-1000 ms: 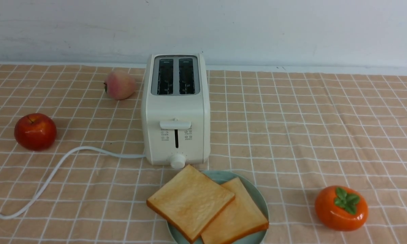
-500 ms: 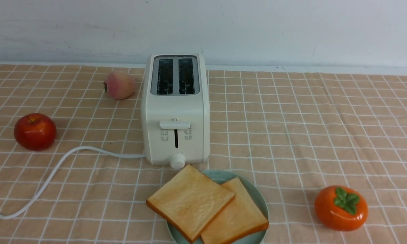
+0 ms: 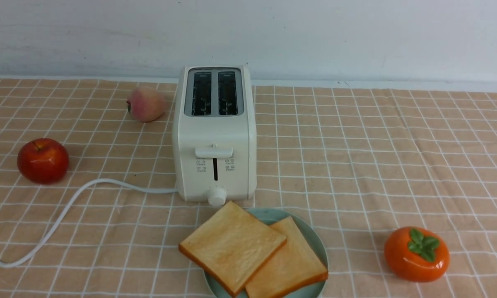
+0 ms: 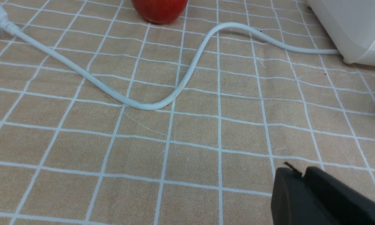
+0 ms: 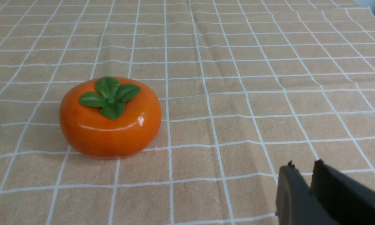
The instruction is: Take toasted bread from bread machine on light coffee tablecloth place on plate.
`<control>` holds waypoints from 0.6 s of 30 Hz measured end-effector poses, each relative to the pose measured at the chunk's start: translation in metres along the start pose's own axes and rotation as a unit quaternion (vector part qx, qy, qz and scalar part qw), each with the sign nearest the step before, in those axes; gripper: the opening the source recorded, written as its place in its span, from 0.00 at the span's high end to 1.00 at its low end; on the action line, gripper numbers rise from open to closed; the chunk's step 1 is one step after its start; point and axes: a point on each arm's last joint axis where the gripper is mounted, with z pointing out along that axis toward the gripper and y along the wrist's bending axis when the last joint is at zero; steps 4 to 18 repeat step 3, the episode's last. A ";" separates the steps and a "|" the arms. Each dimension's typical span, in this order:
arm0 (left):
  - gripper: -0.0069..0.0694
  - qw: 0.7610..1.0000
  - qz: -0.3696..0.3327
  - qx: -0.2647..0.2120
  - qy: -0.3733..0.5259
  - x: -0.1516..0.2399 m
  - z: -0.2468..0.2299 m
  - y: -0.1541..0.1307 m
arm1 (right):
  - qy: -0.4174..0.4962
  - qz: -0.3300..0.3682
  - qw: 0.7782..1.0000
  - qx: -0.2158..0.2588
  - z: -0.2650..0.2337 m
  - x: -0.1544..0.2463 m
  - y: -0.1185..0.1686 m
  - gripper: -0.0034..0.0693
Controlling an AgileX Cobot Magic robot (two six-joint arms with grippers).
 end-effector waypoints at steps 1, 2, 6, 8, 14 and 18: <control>0.84 1.000 0.000 0.000 0.000 0.000 0.000 0.000 | 0.000 0.000 1.000 0.000 0.000 0.000 0.000 0.80; 0.84 1.000 0.000 0.000 0.000 0.000 0.000 0.000 | 0.000 0.000 1.000 0.000 0.000 0.000 0.000 0.80; 0.84 1.000 0.000 0.000 0.000 0.000 0.000 0.000 | 0.000 0.000 1.000 0.000 0.000 0.000 0.000 0.80; 0.84 1.000 0.000 0.000 0.000 0.000 0.000 0.000 | 0.000 0.000 1.000 0.000 0.000 0.000 0.000 0.80; 0.84 1.000 0.000 0.000 0.000 0.000 0.000 0.000 | 0.000 0.000 1.000 0.000 0.000 0.000 0.000 0.80; 0.84 1.000 0.000 0.000 0.000 0.000 0.000 0.000 | 0.000 0.000 1.000 0.000 0.000 0.000 0.000 0.80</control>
